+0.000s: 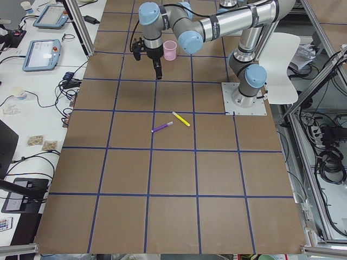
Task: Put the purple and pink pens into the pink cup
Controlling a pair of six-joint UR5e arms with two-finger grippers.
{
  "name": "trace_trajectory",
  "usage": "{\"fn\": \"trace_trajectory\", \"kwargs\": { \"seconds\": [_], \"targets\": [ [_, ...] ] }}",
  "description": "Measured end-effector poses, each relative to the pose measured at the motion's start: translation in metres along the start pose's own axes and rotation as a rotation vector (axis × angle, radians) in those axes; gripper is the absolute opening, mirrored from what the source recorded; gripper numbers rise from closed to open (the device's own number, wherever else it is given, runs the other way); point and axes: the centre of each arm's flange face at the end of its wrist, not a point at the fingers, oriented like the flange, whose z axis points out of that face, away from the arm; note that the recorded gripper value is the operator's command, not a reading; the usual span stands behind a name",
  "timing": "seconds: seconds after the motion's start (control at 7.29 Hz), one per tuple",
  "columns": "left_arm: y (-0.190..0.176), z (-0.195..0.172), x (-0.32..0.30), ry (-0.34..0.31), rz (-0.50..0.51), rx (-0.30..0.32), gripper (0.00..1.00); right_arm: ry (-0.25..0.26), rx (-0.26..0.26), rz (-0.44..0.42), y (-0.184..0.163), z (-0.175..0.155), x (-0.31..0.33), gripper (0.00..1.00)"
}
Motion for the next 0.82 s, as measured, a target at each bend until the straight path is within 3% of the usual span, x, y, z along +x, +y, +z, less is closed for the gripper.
{"fn": "trace_trajectory", "kwargs": {
  "seconds": [0.14,0.41,0.82],
  "targets": [
    [-0.015,0.018,-0.037,0.004,-0.063,-0.002,1.00,-0.024,0.007,-0.173,0.005,0.026,0.002,1.00],
    [-0.037,0.066,-0.080,-0.002,-0.127,0.022,1.00,0.006,0.003,-0.472,0.011,0.073,0.016,1.00],
    [-0.056,0.131,-0.108,-0.010,-0.166,0.052,1.00,0.061,0.004,-0.832,0.036,0.138,0.025,1.00]
  ]
}}
